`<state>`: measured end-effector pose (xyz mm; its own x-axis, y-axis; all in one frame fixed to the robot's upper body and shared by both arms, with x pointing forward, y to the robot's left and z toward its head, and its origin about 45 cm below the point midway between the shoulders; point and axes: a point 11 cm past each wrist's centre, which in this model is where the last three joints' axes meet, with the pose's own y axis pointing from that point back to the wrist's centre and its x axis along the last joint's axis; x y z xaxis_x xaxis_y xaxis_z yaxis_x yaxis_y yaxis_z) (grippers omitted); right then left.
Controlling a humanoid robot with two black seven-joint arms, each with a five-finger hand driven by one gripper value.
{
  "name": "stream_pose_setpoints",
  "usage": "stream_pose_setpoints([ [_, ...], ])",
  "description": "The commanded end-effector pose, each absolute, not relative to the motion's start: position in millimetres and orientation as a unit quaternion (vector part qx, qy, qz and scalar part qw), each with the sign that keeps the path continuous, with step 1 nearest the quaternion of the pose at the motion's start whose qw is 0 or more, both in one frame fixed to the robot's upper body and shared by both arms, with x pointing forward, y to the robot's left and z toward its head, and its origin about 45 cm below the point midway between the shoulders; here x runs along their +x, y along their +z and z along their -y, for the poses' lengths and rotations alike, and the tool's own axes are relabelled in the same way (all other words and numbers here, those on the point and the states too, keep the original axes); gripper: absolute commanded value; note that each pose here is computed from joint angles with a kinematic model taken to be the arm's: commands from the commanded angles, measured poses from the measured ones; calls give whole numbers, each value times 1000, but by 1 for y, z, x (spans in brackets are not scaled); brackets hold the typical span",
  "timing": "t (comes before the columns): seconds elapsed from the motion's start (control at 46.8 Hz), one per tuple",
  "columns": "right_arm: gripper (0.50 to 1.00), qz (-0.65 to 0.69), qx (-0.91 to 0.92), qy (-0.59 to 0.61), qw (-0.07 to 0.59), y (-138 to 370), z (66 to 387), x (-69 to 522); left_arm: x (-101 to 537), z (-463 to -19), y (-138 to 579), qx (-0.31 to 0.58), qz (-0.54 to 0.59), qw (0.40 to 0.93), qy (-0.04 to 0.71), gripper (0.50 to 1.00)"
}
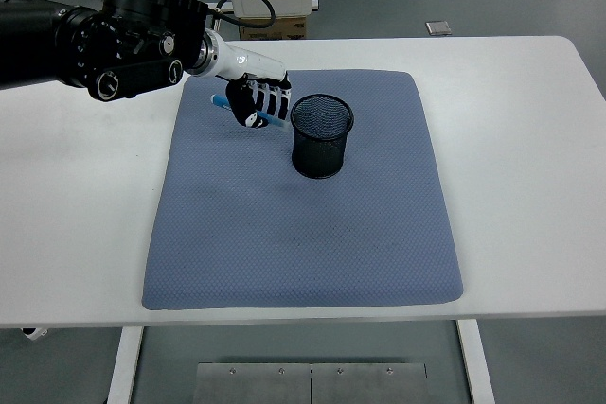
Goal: Left hand places marker in pen holder
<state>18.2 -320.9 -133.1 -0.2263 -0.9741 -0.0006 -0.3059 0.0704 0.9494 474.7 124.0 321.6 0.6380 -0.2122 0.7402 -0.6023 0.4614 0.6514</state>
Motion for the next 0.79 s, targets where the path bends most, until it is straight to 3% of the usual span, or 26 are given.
stream_pose_setpoints([
  [0.0,1000,634,504,-459,364,-133,321,18,476,-121,332,500,412,750,131,500],
  [0.321,1000,635,504,-459,364,-133,321,18,479,-108,365,485,423,752,144,500],
  [0.769,1000,634,504,-459,364,-133,321,18,465,-61,360,413,383,812,153,500],
])
